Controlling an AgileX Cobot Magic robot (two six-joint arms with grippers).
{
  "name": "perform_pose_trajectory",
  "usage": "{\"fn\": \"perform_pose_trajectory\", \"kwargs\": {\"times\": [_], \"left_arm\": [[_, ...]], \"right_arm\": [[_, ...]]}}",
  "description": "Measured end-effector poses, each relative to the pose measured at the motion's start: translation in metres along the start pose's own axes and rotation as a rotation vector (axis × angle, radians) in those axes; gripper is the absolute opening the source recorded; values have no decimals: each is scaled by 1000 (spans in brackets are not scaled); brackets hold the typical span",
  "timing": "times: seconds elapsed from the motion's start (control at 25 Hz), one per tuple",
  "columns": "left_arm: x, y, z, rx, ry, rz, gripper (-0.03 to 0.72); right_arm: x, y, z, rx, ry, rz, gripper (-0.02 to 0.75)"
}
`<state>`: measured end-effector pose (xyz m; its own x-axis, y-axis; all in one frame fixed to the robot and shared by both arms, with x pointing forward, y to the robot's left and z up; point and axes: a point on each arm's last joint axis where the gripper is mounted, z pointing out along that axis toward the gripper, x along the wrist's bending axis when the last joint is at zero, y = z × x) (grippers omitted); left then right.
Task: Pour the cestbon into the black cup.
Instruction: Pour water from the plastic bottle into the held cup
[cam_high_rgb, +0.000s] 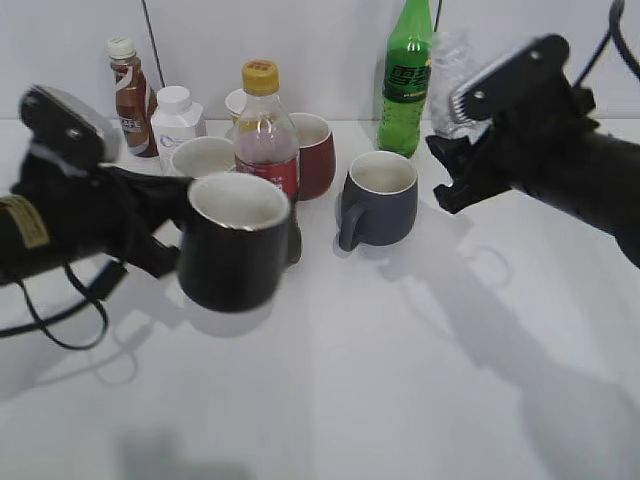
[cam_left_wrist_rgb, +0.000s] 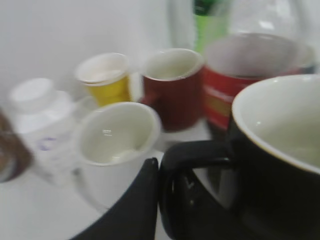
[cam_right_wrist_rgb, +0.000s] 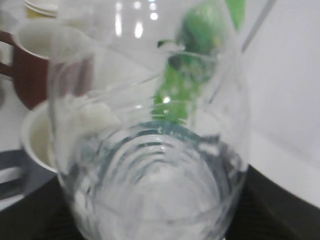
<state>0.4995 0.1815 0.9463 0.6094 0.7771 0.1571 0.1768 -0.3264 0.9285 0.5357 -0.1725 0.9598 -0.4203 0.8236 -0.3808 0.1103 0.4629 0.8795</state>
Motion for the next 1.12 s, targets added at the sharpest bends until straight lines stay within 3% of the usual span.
{"fn": "perform_pose_trajectory", "kwargs": {"times": [0.24, 0.44, 0.72, 1.12], "left_arm": [[-38, 5, 5, 12, -105, 17, 57], [-57, 9, 5, 2, -146, 5, 57], [-66, 12, 5, -3, -167, 1, 57], [-65, 21, 11, -14, -157, 0, 57]], "right_arm": [[25, 25, -15, -37, 44, -256, 484], [39, 28, -17, -53, 85, -504, 484], [40, 29, -17, -77, 81, -728, 484], [41, 34, -18, -147, 55, -984, 484]]}}
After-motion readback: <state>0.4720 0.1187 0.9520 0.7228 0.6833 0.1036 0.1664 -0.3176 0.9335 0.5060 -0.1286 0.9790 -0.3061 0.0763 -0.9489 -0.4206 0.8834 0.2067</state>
